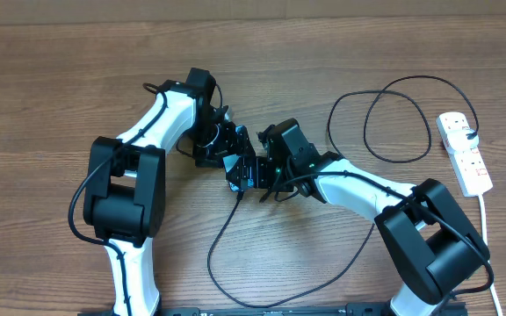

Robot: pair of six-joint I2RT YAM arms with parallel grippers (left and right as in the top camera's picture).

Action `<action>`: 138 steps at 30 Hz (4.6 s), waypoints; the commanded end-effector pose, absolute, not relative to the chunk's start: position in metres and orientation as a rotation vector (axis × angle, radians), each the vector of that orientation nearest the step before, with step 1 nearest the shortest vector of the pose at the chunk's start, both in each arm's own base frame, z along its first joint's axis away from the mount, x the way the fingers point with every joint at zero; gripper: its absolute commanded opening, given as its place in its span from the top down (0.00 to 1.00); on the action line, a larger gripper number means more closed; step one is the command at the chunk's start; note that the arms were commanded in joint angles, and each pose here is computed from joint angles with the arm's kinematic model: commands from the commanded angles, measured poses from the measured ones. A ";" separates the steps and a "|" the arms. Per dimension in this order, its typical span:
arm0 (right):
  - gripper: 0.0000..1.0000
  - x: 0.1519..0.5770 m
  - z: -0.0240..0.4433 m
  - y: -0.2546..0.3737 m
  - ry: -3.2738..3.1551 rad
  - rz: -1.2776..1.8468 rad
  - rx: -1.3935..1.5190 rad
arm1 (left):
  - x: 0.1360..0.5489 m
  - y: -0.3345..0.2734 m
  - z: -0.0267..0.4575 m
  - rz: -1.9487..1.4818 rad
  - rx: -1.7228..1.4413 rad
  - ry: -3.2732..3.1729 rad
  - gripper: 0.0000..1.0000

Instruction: Plug charger to phone and switch on socket

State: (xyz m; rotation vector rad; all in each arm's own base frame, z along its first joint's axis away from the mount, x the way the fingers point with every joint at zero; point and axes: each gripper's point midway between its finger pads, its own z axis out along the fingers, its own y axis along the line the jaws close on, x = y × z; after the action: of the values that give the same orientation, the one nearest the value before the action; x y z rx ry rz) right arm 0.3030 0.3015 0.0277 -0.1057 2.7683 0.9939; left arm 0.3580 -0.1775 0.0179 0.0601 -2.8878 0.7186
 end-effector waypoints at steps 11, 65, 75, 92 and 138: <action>0.00 0.300 0.025 0.301 2.766 1.057 -0.188 | 0.348 -0.165 -0.022 0.189 0.308 -2.980 0.00; 0.00 0.303 -0.007 0.309 2.817 1.002 0.001 | 0.335 -0.169 -0.011 0.488 -0.028 -2.872 0.13; 0.01 0.316 0.008 0.297 2.780 1.004 0.032 | 0.341 -0.150 -0.022 0.146 0.207 -2.959 0.04; 0.00 0.316 0.017 0.270 2.804 0.849 0.046 | 0.334 -0.140 -0.029 -0.055 0.319 -2.980 0.38; 0.96 0.313 0.092 0.311 2.517 1.961 -0.175 | 0.344 -0.236 0.113 1.903 -0.314 -2.335 0.18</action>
State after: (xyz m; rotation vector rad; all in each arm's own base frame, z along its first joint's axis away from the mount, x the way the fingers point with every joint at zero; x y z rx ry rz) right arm 0.3191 0.2966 0.0354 0.0130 2.6742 1.6768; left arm 0.3471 -0.1917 0.0444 -0.1764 -2.6744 1.2445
